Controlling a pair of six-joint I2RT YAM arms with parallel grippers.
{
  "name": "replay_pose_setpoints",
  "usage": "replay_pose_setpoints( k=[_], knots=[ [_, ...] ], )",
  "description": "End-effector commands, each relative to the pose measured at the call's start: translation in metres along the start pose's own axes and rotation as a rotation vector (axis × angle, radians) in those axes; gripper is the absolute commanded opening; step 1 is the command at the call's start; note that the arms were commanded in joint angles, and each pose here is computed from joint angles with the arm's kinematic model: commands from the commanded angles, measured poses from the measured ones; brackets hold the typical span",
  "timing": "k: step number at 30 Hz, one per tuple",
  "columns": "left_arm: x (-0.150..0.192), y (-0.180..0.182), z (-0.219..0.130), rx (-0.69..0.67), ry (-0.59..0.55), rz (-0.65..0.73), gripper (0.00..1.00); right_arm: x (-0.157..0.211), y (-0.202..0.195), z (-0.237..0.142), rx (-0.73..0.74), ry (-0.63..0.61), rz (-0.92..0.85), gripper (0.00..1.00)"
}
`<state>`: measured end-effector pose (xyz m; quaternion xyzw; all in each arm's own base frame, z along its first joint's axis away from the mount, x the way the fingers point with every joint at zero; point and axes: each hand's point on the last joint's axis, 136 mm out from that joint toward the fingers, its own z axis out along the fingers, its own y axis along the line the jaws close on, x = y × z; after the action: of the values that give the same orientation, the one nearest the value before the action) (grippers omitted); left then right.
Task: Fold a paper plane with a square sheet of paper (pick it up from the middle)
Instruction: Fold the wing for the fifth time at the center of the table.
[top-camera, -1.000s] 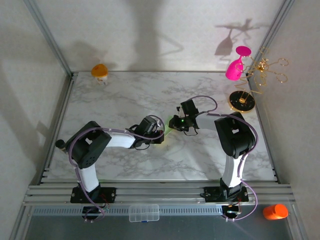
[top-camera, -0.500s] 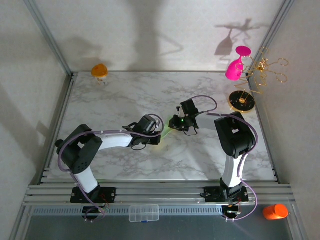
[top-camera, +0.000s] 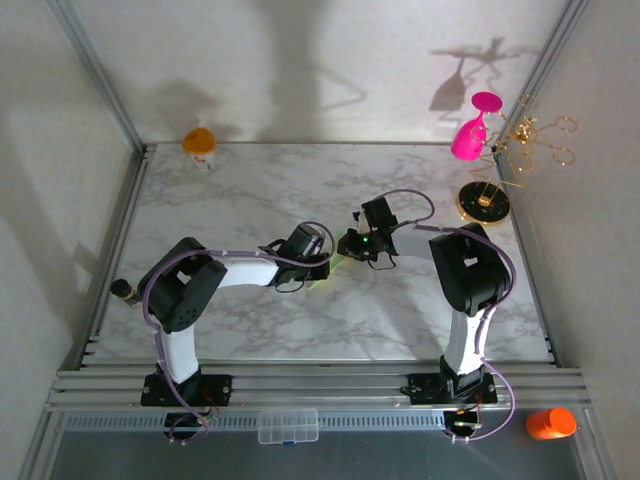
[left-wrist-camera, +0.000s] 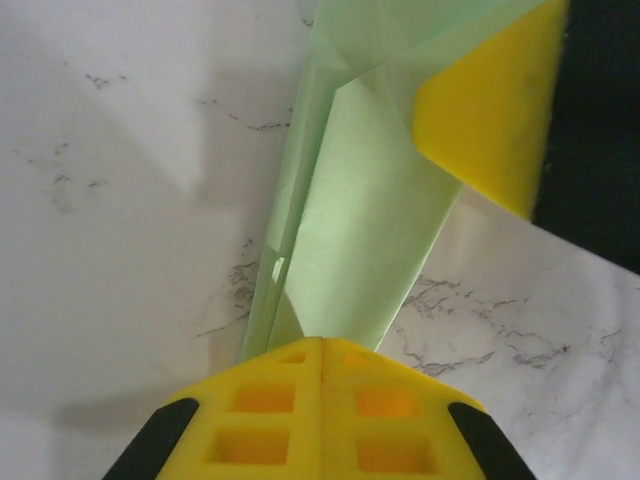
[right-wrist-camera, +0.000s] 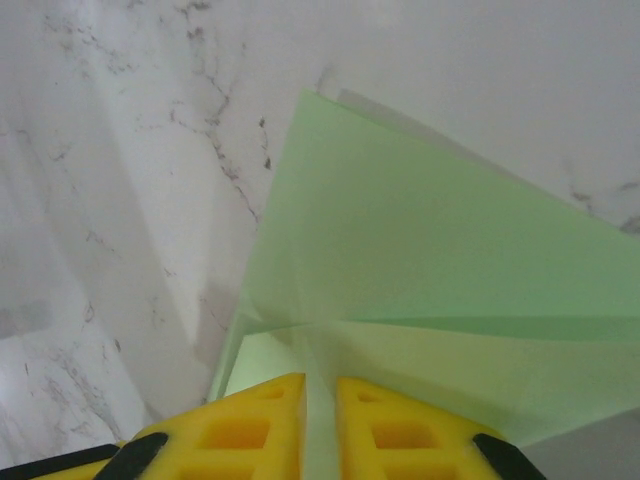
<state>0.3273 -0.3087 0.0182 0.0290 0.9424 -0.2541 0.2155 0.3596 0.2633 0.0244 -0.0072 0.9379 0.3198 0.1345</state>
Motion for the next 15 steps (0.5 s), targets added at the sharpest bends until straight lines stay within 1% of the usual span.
replay_pose_setpoints(
  k=[1,4,10,15],
  knots=[
    [0.015,0.022,0.006,-0.085,0.052,-0.024,0.0,-0.023,0.022,-0.023,-0.025,-0.068,-0.079,0.17],
    [0.018,0.024,0.006,-0.093,0.053,-0.033,0.0,-0.024,0.031,-0.031,-0.064,-0.089,-0.089,0.17],
    [0.018,0.028,0.006,-0.106,0.052,-0.05,0.0,0.001,0.013,-0.016,-0.038,-0.033,-0.049,0.16],
    [0.017,0.029,0.006,-0.121,0.052,-0.06,0.0,0.019,0.013,-0.008,-0.054,0.019,-0.06,0.14]
  ],
)
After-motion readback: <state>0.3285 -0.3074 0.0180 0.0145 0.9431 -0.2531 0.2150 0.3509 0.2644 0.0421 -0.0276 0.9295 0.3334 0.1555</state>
